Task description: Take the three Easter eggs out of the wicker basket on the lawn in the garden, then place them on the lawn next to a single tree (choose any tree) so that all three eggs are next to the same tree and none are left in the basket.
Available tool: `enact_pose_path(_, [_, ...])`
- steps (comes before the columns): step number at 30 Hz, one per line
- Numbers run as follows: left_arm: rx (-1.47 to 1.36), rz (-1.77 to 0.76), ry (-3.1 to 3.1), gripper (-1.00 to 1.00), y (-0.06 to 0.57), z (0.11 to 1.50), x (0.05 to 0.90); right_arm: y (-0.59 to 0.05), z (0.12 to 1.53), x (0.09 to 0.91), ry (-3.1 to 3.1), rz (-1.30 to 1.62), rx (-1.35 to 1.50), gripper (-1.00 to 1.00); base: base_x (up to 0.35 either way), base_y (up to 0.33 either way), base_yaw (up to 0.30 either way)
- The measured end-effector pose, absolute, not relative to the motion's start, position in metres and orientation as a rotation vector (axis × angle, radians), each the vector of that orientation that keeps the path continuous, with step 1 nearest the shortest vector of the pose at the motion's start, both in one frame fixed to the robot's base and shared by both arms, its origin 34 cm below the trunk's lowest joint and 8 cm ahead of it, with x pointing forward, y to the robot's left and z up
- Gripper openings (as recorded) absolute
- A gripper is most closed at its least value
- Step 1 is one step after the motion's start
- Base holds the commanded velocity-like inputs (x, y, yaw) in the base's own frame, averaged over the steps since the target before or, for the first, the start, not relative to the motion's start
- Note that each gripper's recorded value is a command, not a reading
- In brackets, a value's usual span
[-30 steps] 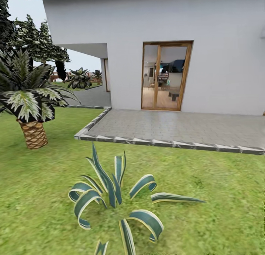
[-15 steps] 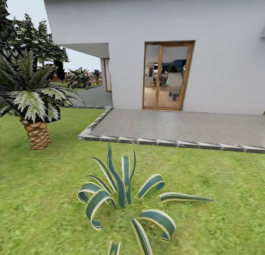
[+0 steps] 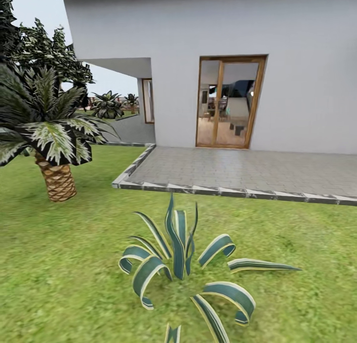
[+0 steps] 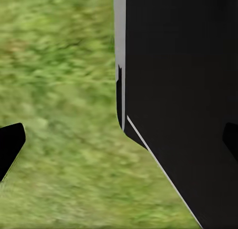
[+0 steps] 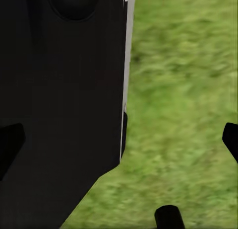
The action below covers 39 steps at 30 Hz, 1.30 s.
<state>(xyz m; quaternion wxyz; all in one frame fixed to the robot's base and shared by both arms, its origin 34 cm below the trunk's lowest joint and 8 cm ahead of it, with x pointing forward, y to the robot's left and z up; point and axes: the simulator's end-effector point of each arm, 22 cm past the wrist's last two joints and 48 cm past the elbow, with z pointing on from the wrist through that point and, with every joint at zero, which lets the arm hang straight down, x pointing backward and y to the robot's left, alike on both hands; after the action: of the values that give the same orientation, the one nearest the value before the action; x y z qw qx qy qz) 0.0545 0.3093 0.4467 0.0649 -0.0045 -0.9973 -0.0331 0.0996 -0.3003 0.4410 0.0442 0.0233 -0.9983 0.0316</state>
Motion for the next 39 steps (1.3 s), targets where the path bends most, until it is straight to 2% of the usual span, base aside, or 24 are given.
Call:
enact_pose_path(28, [-0.014,-0.1,-3.01,1.0,0.3093,0.4467,0.0545,-0.2998,0.441,0.0996,-3.051,0.095,0.073,1.0,0.0,0.329,0.002])
enact_pose_path(33, [-0.013,-0.1,-3.01,1.0,0.3093,0.4467,0.0545,-0.2991,0.4409,0.0997,-3.051,0.094,0.07,1.0,0.0,0.23,0.204])
enact_pose_path(39, [-0.013,-0.1,-3.01,1.0,0.3093,0.4467,0.0545,-0.2991,0.4409,0.0996,-3.051,0.094,0.069,1.0,0.0,0.029,0.246])
